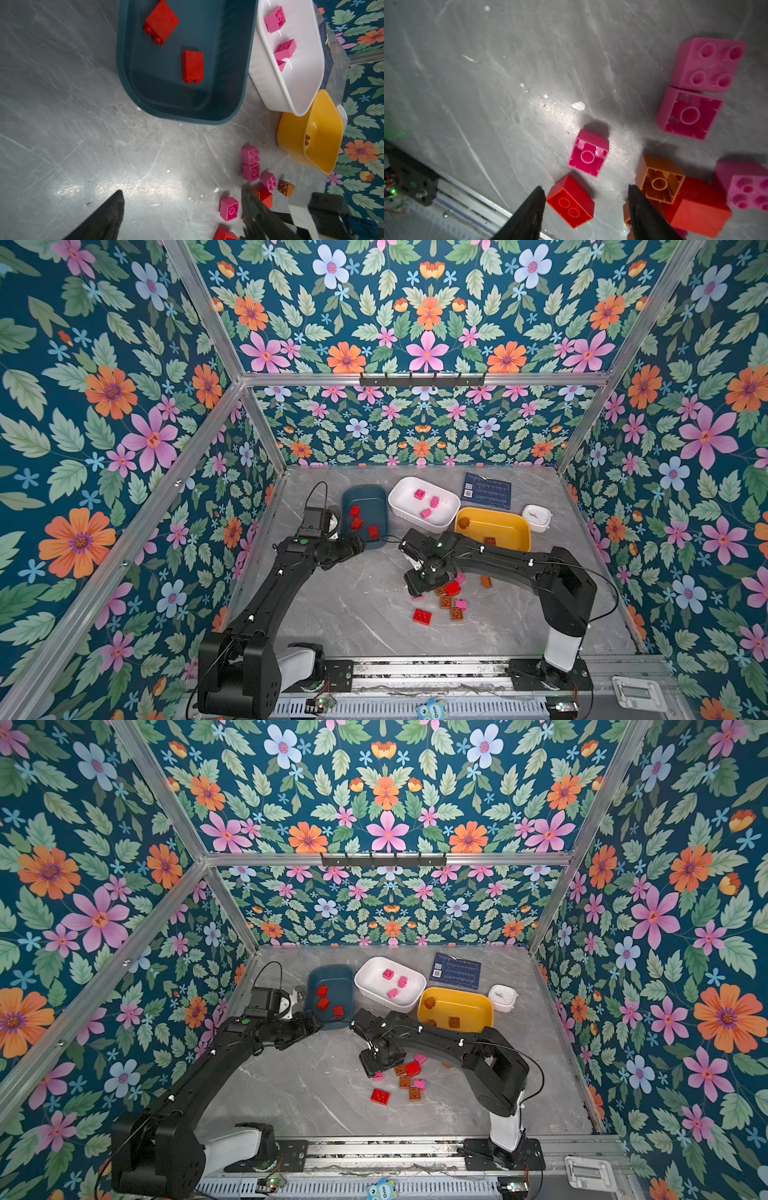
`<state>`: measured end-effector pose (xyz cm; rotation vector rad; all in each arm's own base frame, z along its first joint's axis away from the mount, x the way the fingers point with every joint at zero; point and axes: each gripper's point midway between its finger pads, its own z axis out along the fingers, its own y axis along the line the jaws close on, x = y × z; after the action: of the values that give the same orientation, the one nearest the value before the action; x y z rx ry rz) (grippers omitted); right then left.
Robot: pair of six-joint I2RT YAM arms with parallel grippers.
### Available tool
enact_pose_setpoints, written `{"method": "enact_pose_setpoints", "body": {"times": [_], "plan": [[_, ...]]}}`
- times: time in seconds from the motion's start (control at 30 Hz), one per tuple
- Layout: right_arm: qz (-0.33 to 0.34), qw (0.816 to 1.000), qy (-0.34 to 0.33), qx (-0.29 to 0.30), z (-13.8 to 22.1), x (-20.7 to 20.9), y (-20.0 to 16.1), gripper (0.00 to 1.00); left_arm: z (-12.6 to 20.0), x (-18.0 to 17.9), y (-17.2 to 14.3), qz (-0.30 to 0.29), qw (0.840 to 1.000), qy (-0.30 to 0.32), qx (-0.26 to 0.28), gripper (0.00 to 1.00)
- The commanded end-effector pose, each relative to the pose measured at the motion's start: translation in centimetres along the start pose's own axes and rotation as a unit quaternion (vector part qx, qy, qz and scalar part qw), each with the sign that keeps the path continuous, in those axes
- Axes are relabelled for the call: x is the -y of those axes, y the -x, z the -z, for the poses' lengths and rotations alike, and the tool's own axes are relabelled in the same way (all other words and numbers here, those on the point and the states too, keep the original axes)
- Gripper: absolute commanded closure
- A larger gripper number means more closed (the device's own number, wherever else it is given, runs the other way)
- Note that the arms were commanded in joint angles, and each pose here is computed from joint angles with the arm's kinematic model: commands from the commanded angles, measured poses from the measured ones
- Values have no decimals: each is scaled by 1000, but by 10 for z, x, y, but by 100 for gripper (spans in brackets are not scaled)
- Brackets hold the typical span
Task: Sort the legos into containers by color
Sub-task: Pick up the lego from the center of the table.
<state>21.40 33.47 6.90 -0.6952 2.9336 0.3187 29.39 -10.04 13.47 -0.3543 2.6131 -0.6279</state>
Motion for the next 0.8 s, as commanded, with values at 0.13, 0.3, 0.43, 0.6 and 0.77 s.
{"method": "enact_pose_setpoints", "body": {"times": [0.13, 0.3, 0.43, 0.6, 0.77], "plan": [[-12, 1000, -28, -7, -18, 1, 2, 41, -2, -3, 0, -6, 1000, 3, 2, 11], [-1, 998, -49, -25, -29, 2, -2, 45, -3, -5, -2, -11, 1000, 8, -2, 11], [3, 998, -58, -35, -36, 4, -7, 48, -5, -7, -4, -15, 1000, 11, -7, 11], [5, 997, -63, -45, -41, 7, -12, 59, -6, -8, -5, -17, 1000, 12, -9, 11], [10, 997, -67, -44, -39, 8, -10, 70, -6, -8, -5, -18, 1000, 12, -9, 11]]}}
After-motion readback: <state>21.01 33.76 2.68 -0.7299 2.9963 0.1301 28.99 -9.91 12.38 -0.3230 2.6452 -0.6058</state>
